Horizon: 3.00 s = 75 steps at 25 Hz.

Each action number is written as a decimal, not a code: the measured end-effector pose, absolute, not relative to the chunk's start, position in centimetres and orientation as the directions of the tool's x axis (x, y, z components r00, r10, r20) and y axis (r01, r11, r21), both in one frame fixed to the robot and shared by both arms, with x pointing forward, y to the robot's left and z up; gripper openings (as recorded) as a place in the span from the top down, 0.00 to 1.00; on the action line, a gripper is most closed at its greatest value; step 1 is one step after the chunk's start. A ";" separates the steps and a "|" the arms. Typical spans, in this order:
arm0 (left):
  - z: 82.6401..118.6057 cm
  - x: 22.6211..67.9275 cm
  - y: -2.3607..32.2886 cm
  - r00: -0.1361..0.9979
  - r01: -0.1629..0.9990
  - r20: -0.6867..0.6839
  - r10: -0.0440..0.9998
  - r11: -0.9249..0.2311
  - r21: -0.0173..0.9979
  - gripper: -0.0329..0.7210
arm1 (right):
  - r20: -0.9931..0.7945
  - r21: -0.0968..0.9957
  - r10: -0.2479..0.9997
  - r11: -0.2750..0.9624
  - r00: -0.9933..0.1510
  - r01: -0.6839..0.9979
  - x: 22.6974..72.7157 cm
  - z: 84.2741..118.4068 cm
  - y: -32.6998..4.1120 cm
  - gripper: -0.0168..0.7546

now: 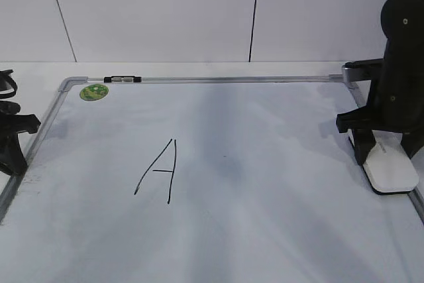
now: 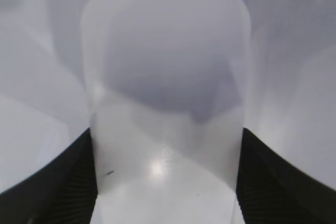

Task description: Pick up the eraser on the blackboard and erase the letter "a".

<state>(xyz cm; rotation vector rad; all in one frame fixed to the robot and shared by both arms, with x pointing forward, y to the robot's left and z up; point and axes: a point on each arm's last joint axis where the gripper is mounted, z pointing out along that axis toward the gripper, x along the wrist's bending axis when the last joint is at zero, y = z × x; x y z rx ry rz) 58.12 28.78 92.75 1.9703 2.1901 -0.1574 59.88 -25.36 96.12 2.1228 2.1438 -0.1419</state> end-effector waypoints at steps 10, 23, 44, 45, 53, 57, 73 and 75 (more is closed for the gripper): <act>92.8 58.2 28.8 -0.097 0.992 -0.213 0.972 0.111 0.052 0.90 | -0.135 -0.011 0.991 -0.015 0.013 1.000 59.9 95.6 -25.3 0.26; 92.8 58.2 28.8 -0.095 0.992 -0.213 0.972 0.109 0.055 0.90 | -0.130 -0.014 0.991 -0.020 0.018 1.000 59.8 95.6 -25.3 0.25; 92.8 58.3 28.8 -0.098 0.992 -0.215 0.972 0.114 0.062 0.90 | -0.134 -0.028 0.991 -0.031 0.027 0.999 60.4 96.9 -25.2 0.11; 92.8 58.2 28.8 -0.098 0.992 -0.215 0.972 0.114 0.061 0.90 | -0.135 -0.023 0.991 -0.031 0.028 0.999 60.6 97.1 -25.2 0.11; 92.8 58.4 28.7 -0.104 0.989 -0.221 0.970 0.124 0.077 0.82 | -0.124 0.040 0.991 -0.033 0.038 0.999 61.8 99.1 -25.0 0.11; 92.7 58.5 28.7 -0.105 0.989 -0.220 0.970 0.126 0.084 0.63 | -0.124 0.041 0.992 -0.034 0.039 0.999 61.8 99.2 -25.0 0.12; 102.2 58.2 28.5 -0.026 0.961 -0.244 0.969 0.091 0.260 0.53 | -0.095 0.064 0.994 -0.044 0.050 0.997 61.4 100.5 -24.8 0.17; 103.1 57.7 28.5 -0.018 0.959 -0.246 0.969 0.087 0.270 0.53 | -0.084 0.093 0.995 -0.046 0.054 0.995 61.0 101.6 -24.8 0.17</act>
